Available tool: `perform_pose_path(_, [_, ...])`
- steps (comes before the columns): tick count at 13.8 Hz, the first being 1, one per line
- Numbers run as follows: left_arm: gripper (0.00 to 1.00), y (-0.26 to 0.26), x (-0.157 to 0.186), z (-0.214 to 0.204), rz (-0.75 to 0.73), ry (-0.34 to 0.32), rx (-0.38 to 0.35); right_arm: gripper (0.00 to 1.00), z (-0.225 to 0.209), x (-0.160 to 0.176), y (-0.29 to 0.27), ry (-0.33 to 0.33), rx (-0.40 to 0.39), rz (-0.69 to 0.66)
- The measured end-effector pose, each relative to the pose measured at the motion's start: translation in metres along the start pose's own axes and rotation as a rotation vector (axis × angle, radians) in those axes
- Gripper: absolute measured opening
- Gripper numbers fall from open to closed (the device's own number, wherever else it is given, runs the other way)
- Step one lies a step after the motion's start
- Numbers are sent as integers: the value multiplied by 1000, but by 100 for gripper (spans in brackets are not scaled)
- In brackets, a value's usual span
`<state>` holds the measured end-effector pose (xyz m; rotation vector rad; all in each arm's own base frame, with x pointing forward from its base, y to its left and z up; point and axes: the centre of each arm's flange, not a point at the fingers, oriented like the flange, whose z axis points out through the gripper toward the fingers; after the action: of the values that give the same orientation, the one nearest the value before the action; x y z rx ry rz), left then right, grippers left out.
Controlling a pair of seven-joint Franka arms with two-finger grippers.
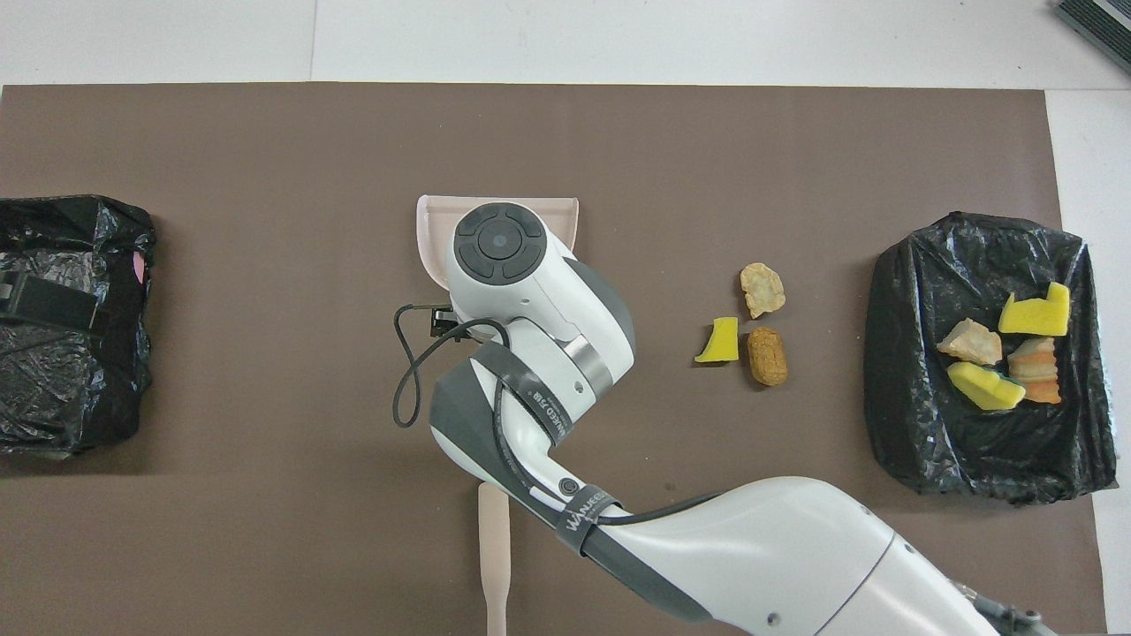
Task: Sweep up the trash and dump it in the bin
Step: 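Set the dustpan down and release it with the right gripper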
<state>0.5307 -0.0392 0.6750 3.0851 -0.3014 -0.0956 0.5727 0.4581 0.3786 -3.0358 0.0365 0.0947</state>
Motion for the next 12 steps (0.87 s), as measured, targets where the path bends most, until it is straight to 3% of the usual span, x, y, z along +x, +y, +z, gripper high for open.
perform_pose_path(7, [100, 2, 5, -1, 7, 31, 4, 100, -60, -40, 2, -46, -79, -29])
perform_pose_path(12, [100, 36, 34, 27, 75, 87, 10, 100, -97, -114, 12, -105, -106, -51])
